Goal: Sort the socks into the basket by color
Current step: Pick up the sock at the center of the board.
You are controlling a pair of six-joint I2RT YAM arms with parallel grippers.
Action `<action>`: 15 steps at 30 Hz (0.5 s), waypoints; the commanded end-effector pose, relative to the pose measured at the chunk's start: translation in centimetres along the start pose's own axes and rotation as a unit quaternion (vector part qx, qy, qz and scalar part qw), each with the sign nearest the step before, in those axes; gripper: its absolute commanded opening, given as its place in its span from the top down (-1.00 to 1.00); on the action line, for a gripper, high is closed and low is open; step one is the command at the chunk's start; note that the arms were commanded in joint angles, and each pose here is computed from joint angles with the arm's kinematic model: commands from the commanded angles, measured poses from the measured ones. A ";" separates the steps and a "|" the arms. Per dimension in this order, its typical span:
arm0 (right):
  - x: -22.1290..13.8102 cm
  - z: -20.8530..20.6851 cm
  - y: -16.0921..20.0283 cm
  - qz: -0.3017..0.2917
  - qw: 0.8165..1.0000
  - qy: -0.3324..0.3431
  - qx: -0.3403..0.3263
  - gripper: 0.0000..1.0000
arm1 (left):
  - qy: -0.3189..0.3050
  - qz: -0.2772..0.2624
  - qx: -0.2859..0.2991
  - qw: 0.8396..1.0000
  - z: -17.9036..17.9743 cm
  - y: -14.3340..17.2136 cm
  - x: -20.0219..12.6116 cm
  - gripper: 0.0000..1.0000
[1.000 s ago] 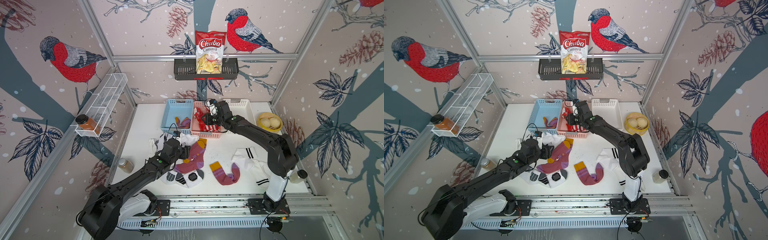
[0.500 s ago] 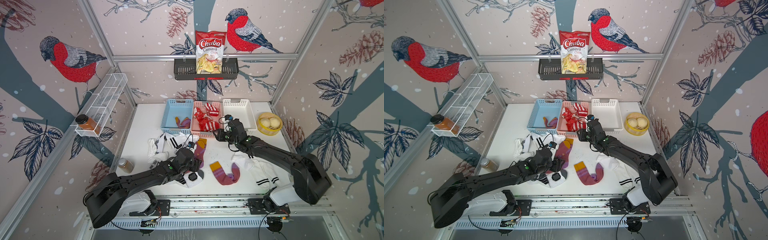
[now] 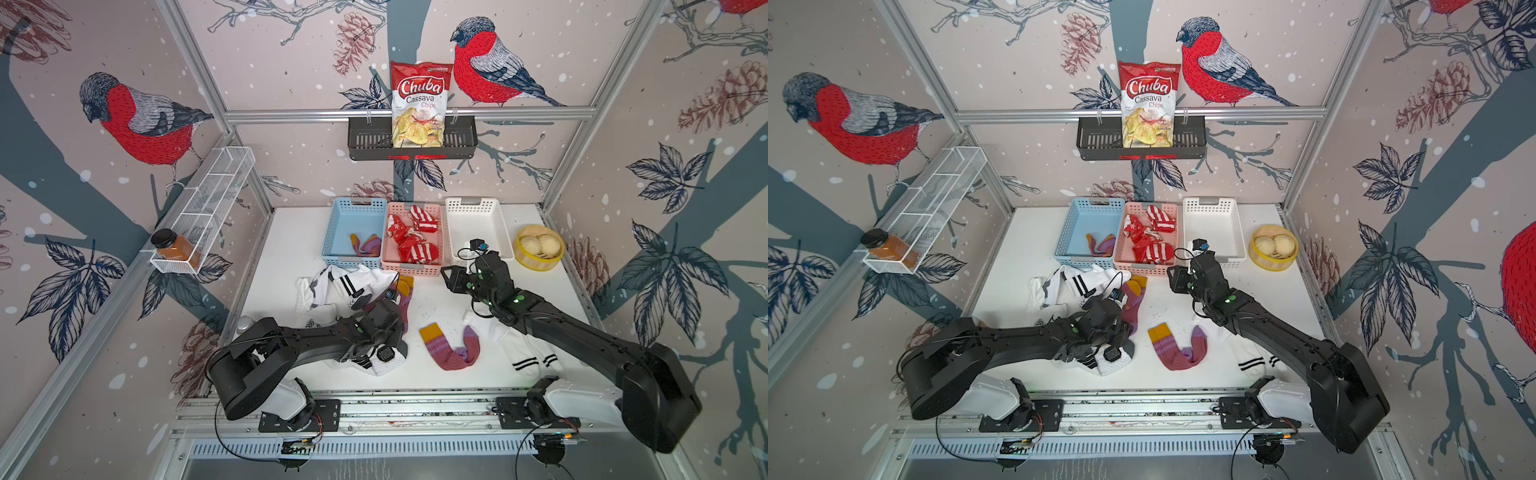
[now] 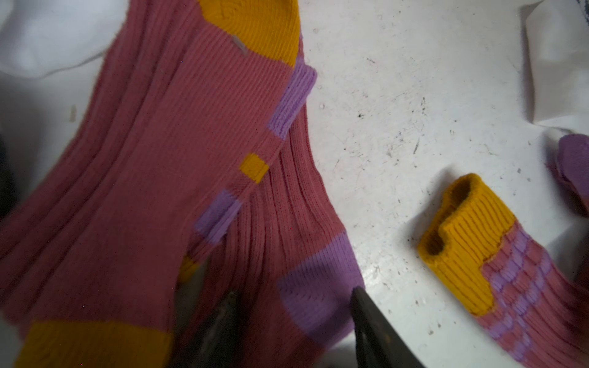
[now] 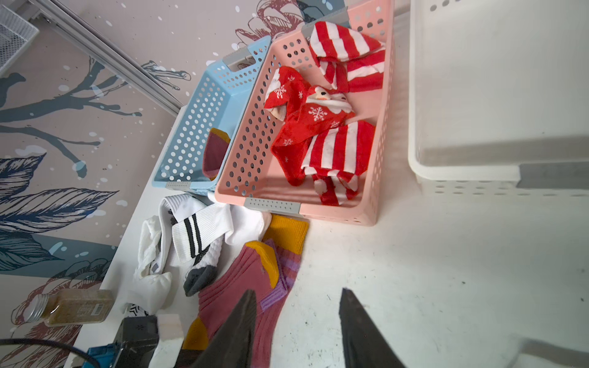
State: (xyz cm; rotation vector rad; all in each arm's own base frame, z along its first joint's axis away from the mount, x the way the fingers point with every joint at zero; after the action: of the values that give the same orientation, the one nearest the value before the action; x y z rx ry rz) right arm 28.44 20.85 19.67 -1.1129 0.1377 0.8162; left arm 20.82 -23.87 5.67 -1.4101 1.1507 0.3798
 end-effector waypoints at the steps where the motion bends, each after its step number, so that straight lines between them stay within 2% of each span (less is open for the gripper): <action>1: -0.4 -0.3 -0.3 -0.014 1.000 0.005 0.006 0.09 | -0.009 0.002 -0.002 1.000 -0.1 0.0 0.4 -0.07; 3: -0.5 -0.4 -0.3 -0.016 1.000 0.006 0.008 0.08 | -0.014 0.008 0.000 1.000 0.0 0.1 0.6 0.02; 11: -0.9 -0.6 -0.2 -0.020 1.000 0.005 0.011 0.08 | -0.009 0.016 0.010 1.000 -0.5 0.2 0.9 0.80; 15: -1.0 -0.8 -0.1 -0.023 1.000 0.006 0.013 0.08 | 0.001 0.006 0.016 1.000 -0.9 -0.5 0.2 1.00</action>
State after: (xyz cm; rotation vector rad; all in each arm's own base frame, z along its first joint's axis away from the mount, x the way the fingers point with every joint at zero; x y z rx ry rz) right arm 27.88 19.74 19.42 -1.0966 0.1504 0.7906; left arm 21.20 -24.72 5.45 -1.3879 1.1407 0.3824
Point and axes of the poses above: each gripper's point midway between its finger pads, its own x axis out along the fingers, its own z axis along the line the jaws close on, y = z × x, the point moved 4 cm from there along -x, back along the fingers, and after that the axes turned 1 degree about -x, right-handed, at the moved point
